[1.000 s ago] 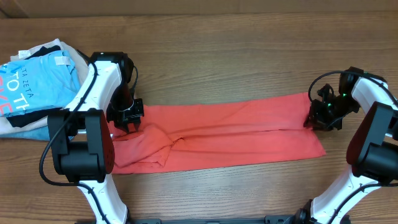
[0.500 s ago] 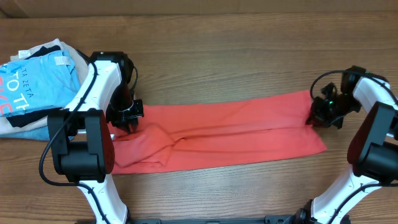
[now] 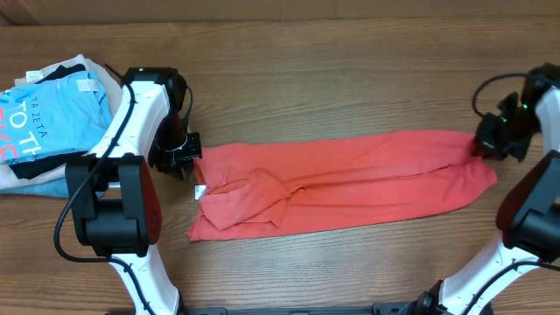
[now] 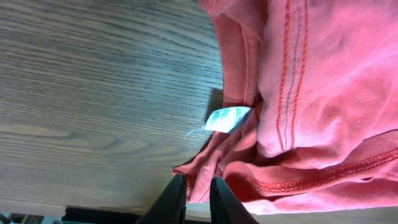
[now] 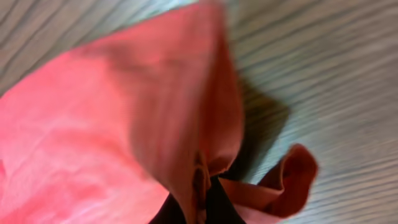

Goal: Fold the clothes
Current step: 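Carry the right end of the strip leftward with the right gripper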

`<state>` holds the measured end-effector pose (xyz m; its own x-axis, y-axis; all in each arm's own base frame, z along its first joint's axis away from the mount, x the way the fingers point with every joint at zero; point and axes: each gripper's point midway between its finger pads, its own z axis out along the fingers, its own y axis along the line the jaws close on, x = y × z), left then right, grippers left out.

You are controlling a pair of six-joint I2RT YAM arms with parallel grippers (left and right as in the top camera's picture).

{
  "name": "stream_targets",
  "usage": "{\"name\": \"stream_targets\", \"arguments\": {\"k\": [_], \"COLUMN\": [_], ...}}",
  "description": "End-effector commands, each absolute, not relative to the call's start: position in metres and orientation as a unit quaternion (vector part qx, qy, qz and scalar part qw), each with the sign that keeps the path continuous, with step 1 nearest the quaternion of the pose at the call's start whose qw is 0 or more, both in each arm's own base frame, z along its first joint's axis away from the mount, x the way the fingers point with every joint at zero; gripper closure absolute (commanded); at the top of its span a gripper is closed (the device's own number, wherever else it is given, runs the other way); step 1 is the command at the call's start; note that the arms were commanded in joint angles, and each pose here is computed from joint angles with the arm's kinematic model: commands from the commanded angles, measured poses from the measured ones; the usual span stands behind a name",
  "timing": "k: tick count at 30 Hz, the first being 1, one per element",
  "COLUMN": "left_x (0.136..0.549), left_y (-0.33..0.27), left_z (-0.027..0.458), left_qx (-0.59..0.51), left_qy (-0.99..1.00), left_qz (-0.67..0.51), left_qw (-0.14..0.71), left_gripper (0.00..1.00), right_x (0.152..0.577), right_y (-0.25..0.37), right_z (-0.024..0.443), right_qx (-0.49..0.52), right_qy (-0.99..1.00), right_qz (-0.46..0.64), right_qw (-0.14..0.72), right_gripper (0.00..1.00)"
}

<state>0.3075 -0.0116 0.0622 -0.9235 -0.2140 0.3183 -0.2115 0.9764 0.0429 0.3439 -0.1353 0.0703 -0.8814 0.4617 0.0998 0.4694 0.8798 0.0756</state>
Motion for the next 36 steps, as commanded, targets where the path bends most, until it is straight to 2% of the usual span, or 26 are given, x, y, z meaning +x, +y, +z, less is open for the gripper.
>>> {"name": "stream_targets", "arguments": {"k": [1,9,16,23,36], "left_x": [0.316,0.319,0.32,0.32,0.32], "left_y": [-0.012,-0.012,-0.012,-0.012,-0.013], "left_z": [0.072,0.071,0.071,0.071,0.071], "left_qx": [0.109,0.108,0.108,0.109,0.108], "left_qy": [-0.984,-0.985,-0.985,-0.985,-0.985], "left_qz": [0.006,0.007,0.007,0.009,0.009], "left_qw": [0.139,0.133,0.131,0.13,0.131], "left_gripper": [0.82,0.8,0.8,0.8,0.8], "right_x": [0.355,0.354,0.332,0.317,0.302], "right_y": [-0.101,-0.01,0.064,0.132,0.195], "right_z": [0.078,0.08,0.083,0.082,0.077], "right_qx": [-0.178,-0.059,0.038,0.103,0.159], "right_qy": [-0.982,-0.994,-0.992,-0.988,-0.983], "right_qz": [-0.042,-0.037,-0.024,-0.026,-0.037], "right_qw": [0.042,0.078,0.114,0.111,0.09], "right_gripper": [0.96,0.96,0.96,0.96,0.96]}}
